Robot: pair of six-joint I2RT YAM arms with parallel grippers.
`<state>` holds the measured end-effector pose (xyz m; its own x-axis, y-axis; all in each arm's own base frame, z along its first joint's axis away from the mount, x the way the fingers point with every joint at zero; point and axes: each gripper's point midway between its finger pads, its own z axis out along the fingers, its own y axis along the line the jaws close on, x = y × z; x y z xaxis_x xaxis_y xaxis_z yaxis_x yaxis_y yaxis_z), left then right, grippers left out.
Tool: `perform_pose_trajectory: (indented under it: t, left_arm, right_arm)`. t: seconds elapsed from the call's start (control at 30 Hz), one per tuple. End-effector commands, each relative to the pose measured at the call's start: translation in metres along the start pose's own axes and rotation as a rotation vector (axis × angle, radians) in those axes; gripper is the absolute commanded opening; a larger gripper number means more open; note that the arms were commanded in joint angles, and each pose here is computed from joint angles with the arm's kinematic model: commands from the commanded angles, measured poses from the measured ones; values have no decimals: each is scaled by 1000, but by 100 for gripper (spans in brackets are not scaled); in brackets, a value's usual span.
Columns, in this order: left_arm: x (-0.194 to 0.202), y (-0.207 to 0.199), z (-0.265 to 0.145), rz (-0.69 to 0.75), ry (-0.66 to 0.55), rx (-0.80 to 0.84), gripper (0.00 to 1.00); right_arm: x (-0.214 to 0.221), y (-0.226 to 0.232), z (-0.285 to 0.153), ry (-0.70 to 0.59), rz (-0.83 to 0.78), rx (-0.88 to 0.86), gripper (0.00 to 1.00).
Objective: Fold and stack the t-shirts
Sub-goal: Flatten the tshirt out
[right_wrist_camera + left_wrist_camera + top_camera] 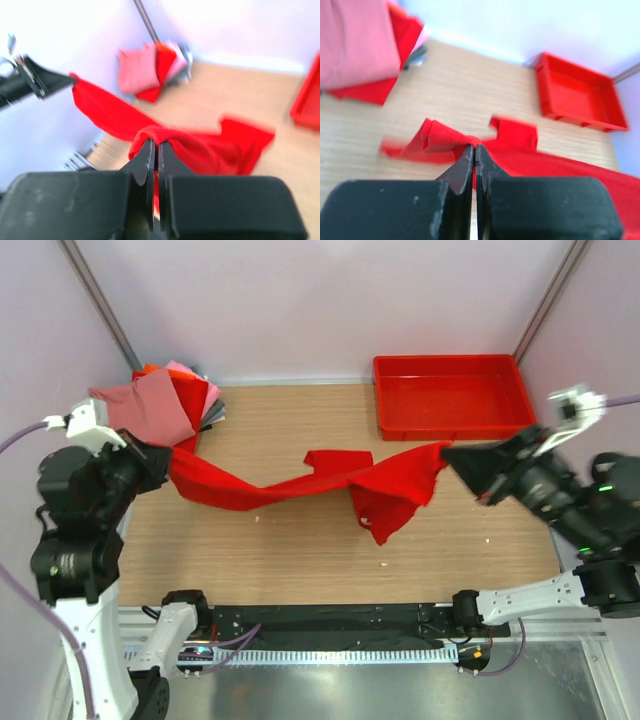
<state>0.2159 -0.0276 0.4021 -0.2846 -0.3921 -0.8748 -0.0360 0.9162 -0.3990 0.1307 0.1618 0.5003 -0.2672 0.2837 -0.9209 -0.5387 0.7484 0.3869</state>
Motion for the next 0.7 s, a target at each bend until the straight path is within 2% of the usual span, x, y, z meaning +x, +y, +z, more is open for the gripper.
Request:
perform_pose_trajectory:
  t: [0.0,0.07,0.13,0.17,0.27,0.4,0.5,0.53,0.6,0.67]
  left_arm:
    - [-33,-38,-49,103,-107,156,0]
    - [-41,-53,-58,125,-130,224,0]
    - [-58,-67,-77,140,-205,283,0]
    - [-62,-74,-86,143,-229,311,0]
    - [-86,-94,-113,158,-310,383,0]
    - [-128,-120,-174,149,-515,493,0]
    - [-154,-125,-233,129,-760,538,0]
    - [-163,-117,-243,100,-818,496,0]
    - [-168,-116,-265,105,-862,497,0]
    - [-165,-118,-271,117,-851,527,0]
  right_arm:
    - [-62,7,-25,-130,-118,-156,1]
    - [-92,9,-50,-198,-116,-278,1]
    - [-112,7,-68,-261,-106,-346,1]
    - [-129,7,-88,-331,-107,-429,1]
    - [-158,6,-123,-466,-120,-519,1]
    - [-187,-1,-165,-610,-147,-530,1]
    - [-205,4,-201,-719,-155,-575,1]
    - [-211,7,-212,-753,-152,-594,1]
    - [-218,11,-233,-812,-159,-616,1]
    - [-220,19,-256,-874,-191,-641,1]
